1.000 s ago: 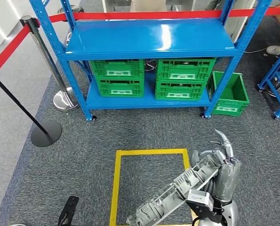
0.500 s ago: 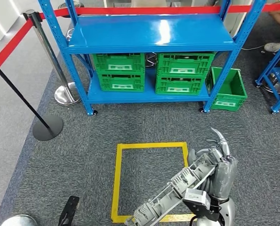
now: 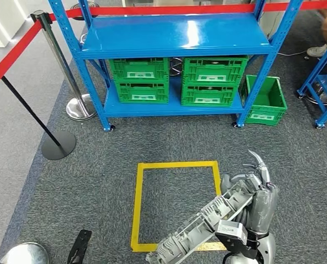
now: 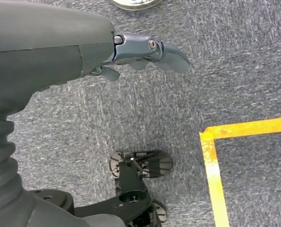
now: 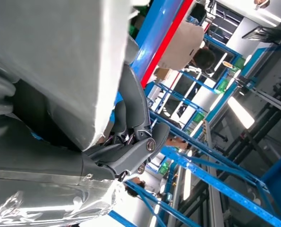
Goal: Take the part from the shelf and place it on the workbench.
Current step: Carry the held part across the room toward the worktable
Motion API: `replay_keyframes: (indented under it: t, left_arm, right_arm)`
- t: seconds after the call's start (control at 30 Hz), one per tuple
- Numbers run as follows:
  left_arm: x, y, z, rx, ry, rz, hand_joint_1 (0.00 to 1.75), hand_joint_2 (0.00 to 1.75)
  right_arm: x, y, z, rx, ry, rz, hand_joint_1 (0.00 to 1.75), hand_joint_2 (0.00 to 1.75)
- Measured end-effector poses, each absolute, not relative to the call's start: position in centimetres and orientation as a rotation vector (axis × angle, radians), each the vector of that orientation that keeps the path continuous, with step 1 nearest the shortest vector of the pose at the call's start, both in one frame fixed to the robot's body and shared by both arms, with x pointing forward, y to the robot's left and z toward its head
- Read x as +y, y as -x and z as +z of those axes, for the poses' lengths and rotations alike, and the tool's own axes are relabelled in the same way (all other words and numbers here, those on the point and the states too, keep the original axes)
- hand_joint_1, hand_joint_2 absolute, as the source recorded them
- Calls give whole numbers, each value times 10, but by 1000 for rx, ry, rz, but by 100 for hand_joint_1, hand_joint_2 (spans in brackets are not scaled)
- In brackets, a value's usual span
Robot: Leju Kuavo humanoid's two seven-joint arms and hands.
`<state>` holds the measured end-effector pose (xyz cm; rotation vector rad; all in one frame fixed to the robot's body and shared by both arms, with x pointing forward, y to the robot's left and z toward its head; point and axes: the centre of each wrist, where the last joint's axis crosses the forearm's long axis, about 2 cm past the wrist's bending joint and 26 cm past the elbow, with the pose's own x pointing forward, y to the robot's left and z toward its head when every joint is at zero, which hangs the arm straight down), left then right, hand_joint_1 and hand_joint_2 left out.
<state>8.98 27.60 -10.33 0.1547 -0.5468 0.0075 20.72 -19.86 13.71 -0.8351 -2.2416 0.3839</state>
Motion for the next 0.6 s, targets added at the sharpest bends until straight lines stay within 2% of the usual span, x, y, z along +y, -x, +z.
replay_keyframes:
  t: [0.6]
  left_arm:
    - [276, -88, -104, -541, -155, 9, 0, 175]
  right_arm:
    - [-198, -206, 136, -2237, 830, 386, 175, 175]
